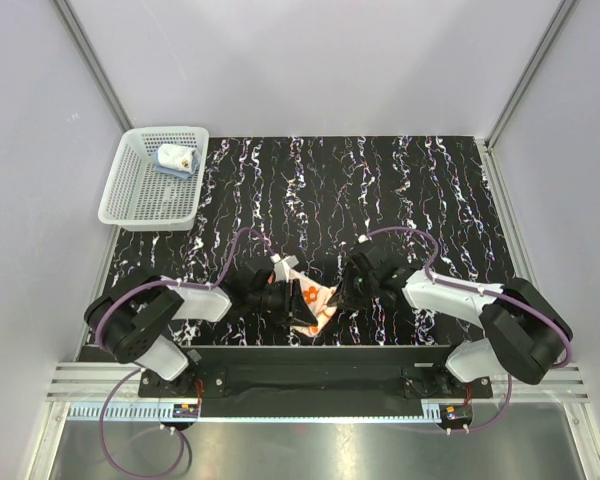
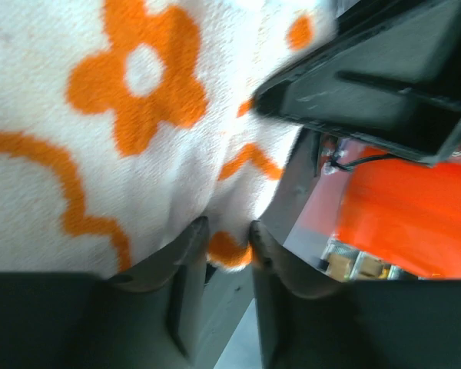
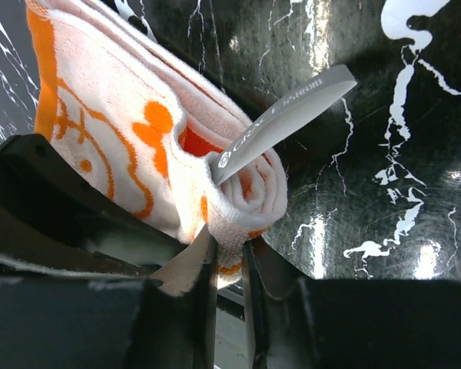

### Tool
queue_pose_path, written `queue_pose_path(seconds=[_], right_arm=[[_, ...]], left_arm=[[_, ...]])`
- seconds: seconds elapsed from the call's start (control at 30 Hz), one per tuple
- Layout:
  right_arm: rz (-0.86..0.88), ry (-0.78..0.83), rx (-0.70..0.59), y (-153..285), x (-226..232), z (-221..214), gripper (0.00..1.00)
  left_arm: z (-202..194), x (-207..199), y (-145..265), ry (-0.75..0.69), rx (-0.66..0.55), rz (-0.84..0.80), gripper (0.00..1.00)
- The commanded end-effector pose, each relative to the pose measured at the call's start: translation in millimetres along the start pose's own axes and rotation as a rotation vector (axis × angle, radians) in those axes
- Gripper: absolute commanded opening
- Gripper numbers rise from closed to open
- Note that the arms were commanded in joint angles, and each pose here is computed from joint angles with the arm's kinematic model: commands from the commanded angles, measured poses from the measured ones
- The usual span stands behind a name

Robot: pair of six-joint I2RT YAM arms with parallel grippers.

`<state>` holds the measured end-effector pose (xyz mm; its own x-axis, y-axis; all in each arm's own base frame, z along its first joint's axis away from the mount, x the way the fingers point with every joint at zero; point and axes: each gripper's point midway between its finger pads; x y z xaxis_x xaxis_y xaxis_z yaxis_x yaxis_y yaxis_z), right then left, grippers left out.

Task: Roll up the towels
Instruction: Roll the towel

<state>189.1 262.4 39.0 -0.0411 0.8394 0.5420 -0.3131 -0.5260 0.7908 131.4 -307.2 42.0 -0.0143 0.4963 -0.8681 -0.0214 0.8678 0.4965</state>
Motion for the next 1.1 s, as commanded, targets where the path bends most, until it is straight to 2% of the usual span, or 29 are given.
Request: queue_pose_path(seconds=[0.0, 0.07, 0.2, 0.23, 0.43, 0.57, 0.77, 0.93, 1.03, 1.07], right_arm=[[-0.038, 0.028, -0.014, 2.6, 4.9, 10.0, 0.18], [-0.053, 0.032, -0.006, 5.5, 5.8, 11.3, 0.17], [-0.082, 0.04, 0.012, 6.4, 5.9, 10.8, 0.17], [-0.085, 0.045, 0.016, 6.2, 6.9, 10.2, 0.17], [-0.1, 0.06, 0.042, 2.3, 12.9, 5.7, 0.17], [-0.11, 0.061, 0.05, 1.3, 12.6, 5.0, 0.16], [-0.113, 0.068, 0.051, 2.0, 14.2, 5.6, 0.17], [-0.119, 0.071, 0.061, -1.0, 12.2, 4.4, 0.17], [-0.12, 0.069, 0.066, -2.6, 10.5, 2.7, 0.17], [-0.117, 0.069, 0.063, -1.8, 11.2, 3.0, 0.17]], left_arm=[[12.5, 6.1, 6.6, -0.082, -0.068, 0.106, 0.42], [15.6, 3.6, 13.7, -0.113, -0.095, 0.16, 0.53], [21.0, -5.4, 19.5, -0.23, -0.157, 0.236, 0.63], [18.7, -3.8, 20.2, -0.237, -0.153, 0.267, 0.69], [17.7, -21.1, 18.1, -0.414, -0.219, 0.43, 0.75], [30.0, -25.8, 24.4, -0.525, -0.316, 0.589, 0.76], [27.5, -29.2, 23.9, -0.654, -0.357, 0.748, 0.73], [17.7, -18.2, 11.3, -0.718, -0.341, 0.852, 0.72], [11.8, -11.3, 4.1, -0.732, -0.34, 0.884, 0.67], [9.9, -11.0, 2.4, -0.731, -0.345, 0.885, 0.63]])
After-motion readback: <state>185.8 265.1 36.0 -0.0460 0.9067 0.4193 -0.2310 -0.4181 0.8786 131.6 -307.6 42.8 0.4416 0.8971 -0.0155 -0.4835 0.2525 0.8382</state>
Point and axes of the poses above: each gripper's point midway between its finger pads, its own y axis back along the fingers, its own x axis along the line the jaws close on, z = x × y, and after that the axes turned 9 degrees about y, right-handed
